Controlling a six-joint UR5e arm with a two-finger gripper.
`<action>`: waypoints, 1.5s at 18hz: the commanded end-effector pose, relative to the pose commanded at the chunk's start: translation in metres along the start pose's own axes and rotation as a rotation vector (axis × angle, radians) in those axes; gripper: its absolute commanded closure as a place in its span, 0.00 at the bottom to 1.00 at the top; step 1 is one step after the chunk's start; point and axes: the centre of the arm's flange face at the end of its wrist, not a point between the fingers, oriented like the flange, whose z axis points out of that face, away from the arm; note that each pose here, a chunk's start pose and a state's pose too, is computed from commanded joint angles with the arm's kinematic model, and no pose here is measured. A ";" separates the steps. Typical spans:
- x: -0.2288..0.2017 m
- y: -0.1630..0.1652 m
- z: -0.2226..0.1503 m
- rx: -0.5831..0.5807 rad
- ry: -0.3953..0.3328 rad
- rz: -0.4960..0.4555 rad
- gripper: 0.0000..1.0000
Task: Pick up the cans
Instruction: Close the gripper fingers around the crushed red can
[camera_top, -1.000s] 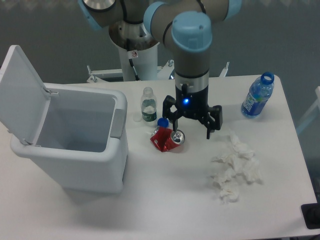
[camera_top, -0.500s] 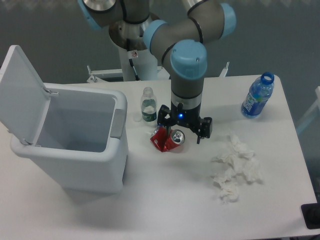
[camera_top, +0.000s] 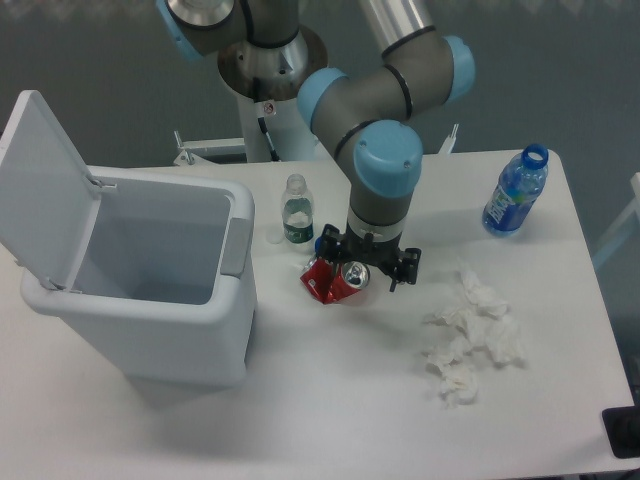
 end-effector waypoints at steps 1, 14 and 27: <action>-0.001 0.000 0.004 -0.004 0.004 0.003 0.00; 0.009 0.004 0.033 -0.065 0.072 0.001 0.00; 0.002 0.001 0.037 -0.060 0.090 -0.007 0.00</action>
